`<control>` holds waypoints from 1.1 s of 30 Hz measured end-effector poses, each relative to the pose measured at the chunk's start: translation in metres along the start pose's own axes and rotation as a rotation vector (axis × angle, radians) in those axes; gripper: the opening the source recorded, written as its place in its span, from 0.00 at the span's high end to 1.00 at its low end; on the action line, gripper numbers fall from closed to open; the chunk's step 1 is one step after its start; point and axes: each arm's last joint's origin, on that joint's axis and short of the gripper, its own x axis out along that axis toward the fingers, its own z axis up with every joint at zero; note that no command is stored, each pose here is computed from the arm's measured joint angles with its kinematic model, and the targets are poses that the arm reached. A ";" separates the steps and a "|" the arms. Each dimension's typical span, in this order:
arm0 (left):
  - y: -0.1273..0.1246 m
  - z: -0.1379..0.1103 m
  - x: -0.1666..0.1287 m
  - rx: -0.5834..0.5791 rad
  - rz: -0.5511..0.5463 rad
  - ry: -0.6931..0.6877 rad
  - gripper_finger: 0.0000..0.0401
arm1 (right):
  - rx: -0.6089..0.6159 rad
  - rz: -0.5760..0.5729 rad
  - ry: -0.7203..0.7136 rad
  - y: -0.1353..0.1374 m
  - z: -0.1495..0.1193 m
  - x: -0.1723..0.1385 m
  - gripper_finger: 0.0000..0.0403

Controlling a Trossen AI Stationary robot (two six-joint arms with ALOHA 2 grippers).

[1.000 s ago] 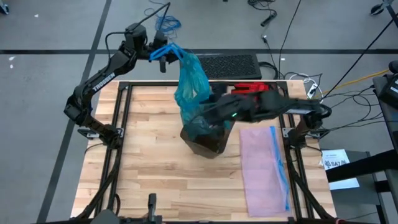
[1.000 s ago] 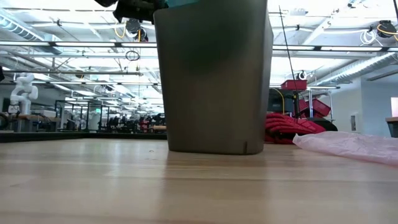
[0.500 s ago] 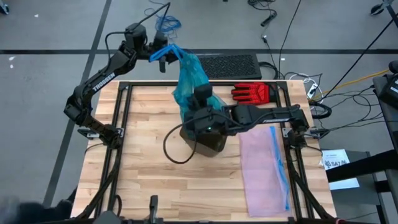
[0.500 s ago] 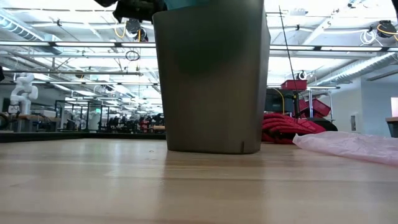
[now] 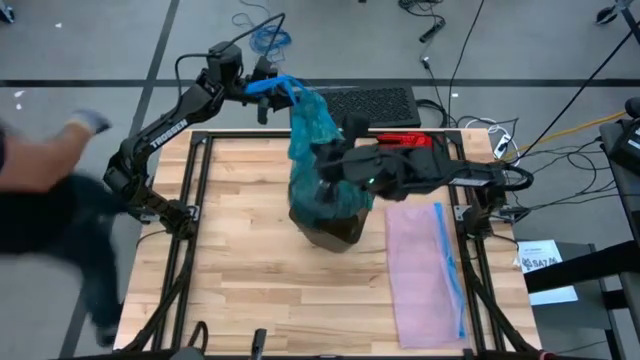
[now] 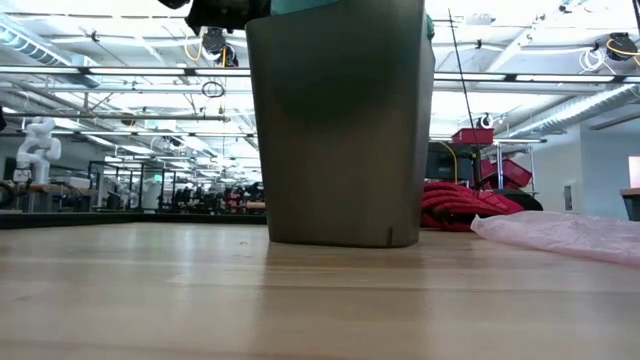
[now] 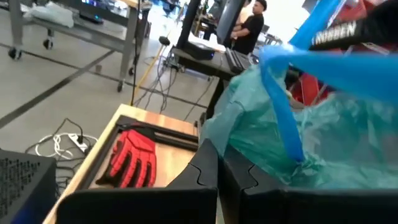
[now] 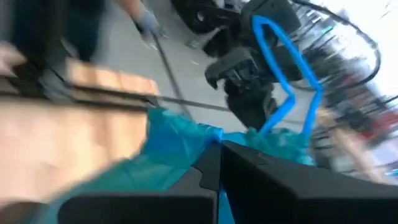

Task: Place trash/remove bag and relplace
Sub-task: Remove the blue trash bag from the trash bin

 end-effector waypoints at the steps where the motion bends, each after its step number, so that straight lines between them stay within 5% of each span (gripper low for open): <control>1: -0.001 -0.002 0.002 -0.004 -0.006 0.014 1.00 | 0.055 0.024 0.005 -0.005 -0.001 -0.001 1.00; 14: -0.034 -0.031 0.037 -0.030 -0.115 0.216 1.00 | 0.741 0.457 0.221 -0.052 -0.027 0.016 1.00; 26: -0.061 -0.054 0.057 -0.034 -0.109 0.385 1.00 | 0.841 0.455 0.121 -0.115 -0.033 -0.016 1.00; 33: -0.063 -0.074 0.063 -0.047 -0.077 0.462 1.00 | 0.826 0.455 0.064 -0.130 -0.033 -0.032 1.00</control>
